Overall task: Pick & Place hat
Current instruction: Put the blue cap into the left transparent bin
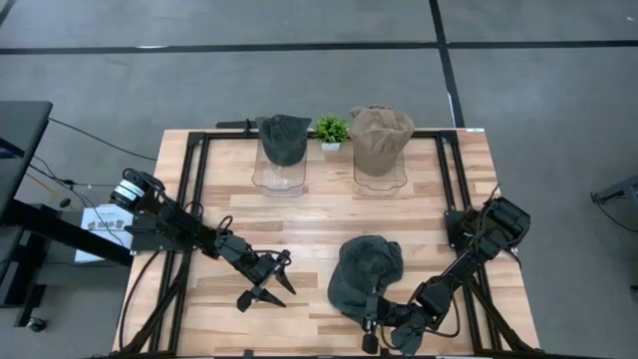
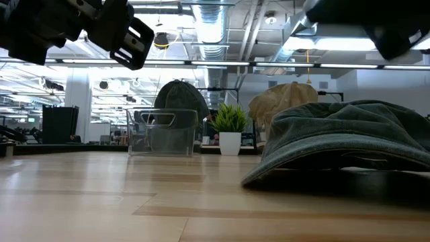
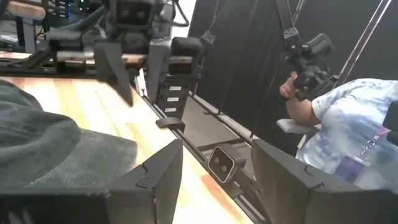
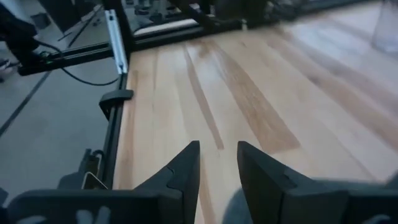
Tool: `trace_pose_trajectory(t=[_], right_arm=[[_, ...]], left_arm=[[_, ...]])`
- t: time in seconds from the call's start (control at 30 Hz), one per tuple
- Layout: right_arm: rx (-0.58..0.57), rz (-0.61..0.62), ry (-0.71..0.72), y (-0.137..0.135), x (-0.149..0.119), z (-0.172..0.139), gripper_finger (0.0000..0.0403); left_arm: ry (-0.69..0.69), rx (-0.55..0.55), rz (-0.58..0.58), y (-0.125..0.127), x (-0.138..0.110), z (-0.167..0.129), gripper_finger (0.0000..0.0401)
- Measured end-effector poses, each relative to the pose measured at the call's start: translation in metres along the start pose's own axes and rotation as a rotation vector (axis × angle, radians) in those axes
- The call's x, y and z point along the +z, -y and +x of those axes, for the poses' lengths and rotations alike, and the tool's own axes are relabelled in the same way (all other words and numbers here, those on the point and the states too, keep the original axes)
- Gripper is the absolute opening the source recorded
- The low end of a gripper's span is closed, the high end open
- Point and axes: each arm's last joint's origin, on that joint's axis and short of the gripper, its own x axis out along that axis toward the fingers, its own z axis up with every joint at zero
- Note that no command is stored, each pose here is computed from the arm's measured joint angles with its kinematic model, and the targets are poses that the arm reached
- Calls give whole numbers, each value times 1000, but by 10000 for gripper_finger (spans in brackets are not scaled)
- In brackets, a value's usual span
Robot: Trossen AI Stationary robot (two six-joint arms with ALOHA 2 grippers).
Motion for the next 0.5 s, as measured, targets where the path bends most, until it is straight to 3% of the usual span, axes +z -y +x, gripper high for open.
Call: trace_pose_trajectory(t=[0.33, 0.5], right_arm=[[36, -193, 77, -25, 40, -2, 97], [27, -260, 68, -33, 55, -3, 97]], left_arm=[[60, -6, 48, -4, 19, 29, 188], [-39, 33, 77, -11, 16, 45, 188]])
